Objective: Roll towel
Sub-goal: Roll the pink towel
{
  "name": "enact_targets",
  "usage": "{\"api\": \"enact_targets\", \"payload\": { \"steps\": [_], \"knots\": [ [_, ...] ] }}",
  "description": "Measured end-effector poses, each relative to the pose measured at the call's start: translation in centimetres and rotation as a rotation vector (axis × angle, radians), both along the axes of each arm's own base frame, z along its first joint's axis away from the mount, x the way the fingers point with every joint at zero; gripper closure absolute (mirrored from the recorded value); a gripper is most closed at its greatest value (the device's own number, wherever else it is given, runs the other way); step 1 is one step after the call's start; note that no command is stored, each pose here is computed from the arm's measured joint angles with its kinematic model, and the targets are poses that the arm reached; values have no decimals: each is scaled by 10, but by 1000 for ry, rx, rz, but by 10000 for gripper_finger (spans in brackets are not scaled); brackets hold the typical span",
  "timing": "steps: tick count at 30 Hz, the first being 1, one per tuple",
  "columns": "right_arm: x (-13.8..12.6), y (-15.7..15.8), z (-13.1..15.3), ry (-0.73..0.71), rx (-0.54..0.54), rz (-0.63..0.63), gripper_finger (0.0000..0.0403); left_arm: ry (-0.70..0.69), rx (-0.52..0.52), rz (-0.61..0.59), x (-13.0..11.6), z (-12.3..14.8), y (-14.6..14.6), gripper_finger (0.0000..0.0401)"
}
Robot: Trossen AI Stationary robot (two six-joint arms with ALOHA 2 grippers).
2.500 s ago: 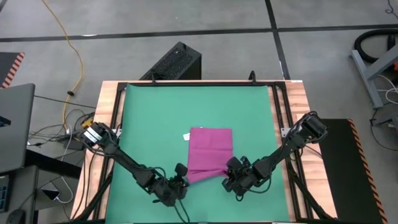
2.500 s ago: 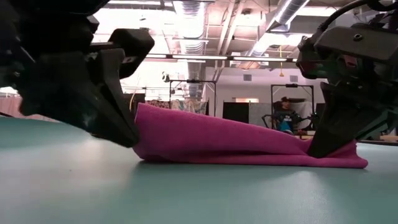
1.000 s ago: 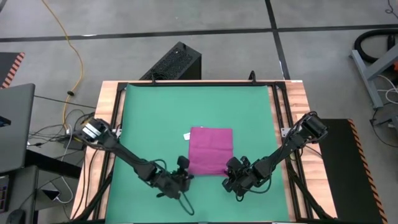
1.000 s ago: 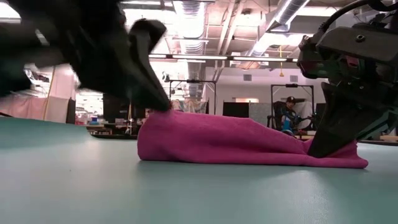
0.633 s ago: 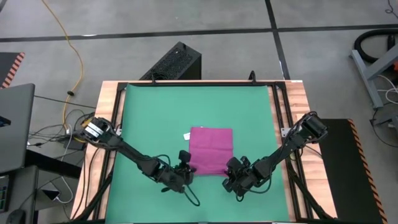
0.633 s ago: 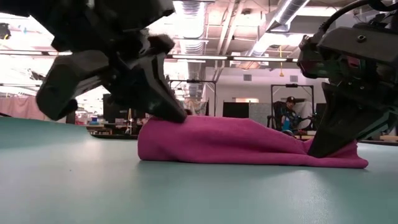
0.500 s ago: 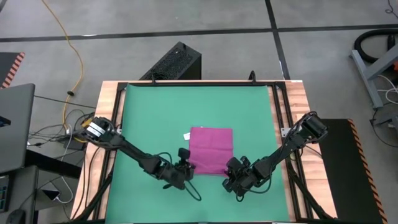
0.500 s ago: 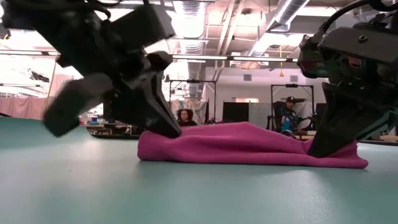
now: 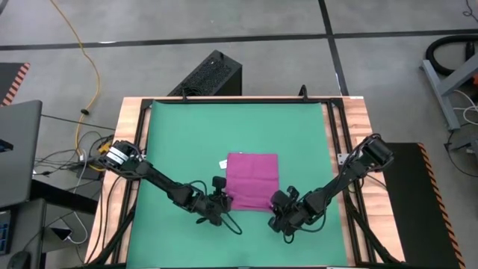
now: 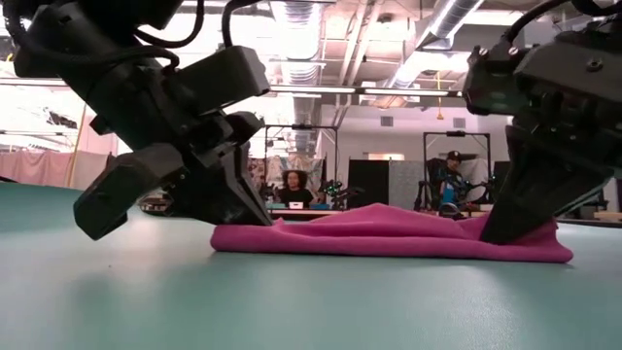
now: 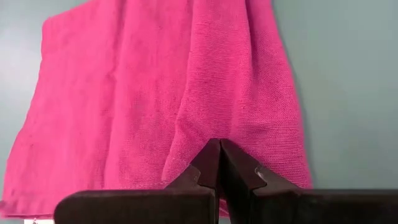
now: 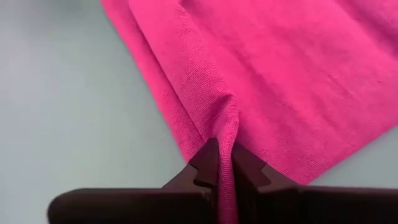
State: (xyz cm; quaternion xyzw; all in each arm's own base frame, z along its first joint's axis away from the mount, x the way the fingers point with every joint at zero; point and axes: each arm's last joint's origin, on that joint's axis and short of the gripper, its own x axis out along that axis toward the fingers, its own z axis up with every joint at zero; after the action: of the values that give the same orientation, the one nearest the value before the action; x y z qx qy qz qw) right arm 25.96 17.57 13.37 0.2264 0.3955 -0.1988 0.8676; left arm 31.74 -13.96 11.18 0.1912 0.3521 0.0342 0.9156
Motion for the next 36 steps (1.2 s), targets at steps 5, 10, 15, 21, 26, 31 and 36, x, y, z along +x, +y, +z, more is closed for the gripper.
{"api": "enact_targets", "payload": {
  "steps": [5,10,15,21,26,31,36],
  "knots": [
    [-2,0,5,-7,-50,14,352,11,-7,4,-1,-1,0,401],
    [-6,-1,4,22,-95,22,332,22,-3,6,-2,-2,0,401],
    [-11,-3,12,30,-122,22,278,44,5,7,-3,-3,1,401],
    [-20,-8,38,-74,-257,10,232,47,-3,16,-4,-4,1,401],
    [-31,4,54,-175,-457,114,253,47,-13,27,-4,-4,1,401],
    [-22,15,37,-173,-459,170,331,45,-13,28,-4,-4,1,401],
    [-8,20,11,-153,-494,204,392,43,-18,33,-4,-4,2,401]
  ]
}}
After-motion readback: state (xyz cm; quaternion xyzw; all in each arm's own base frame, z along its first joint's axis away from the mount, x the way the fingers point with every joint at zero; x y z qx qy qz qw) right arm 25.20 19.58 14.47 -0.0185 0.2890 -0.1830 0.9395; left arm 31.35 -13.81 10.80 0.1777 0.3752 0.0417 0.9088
